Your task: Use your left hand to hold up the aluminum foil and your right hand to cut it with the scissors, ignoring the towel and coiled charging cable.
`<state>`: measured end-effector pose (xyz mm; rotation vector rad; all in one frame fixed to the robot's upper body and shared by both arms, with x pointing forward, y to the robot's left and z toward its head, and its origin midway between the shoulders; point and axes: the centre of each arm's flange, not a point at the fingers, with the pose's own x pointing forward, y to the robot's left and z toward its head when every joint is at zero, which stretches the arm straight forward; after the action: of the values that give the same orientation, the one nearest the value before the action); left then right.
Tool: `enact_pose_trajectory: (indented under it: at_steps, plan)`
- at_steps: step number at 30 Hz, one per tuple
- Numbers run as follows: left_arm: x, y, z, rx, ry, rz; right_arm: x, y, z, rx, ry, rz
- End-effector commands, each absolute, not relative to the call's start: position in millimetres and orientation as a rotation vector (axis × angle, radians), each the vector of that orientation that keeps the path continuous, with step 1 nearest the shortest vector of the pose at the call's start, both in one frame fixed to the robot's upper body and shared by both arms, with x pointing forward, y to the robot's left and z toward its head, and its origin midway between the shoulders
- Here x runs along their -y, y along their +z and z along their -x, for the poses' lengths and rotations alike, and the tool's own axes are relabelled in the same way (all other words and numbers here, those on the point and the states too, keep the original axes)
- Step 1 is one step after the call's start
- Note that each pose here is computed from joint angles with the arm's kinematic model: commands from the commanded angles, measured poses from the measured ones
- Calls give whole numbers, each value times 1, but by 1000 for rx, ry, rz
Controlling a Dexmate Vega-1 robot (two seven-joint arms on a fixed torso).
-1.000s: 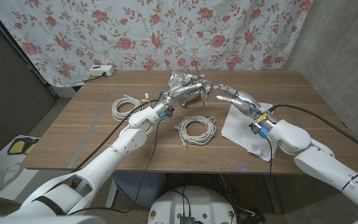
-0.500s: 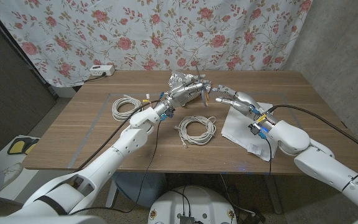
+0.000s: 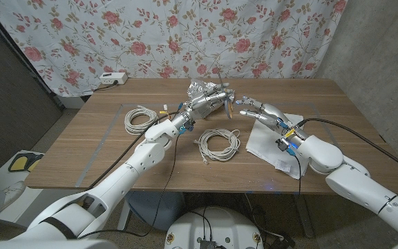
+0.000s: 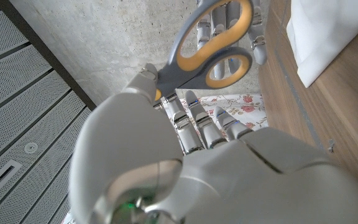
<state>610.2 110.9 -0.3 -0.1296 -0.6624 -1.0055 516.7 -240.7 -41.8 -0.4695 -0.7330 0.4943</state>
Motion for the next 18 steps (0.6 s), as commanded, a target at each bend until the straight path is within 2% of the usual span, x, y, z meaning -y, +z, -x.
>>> enact_pose_trajectory:
  at_steps: [1, 18]
  plan:
    - [-106, 0, -611, 659, -1022, 135, 243, -46, -521, 719, 479, 481]
    - [-103, -3, -610, 653, -1035, 157, 239, -50, -520, 718, 495, 481]
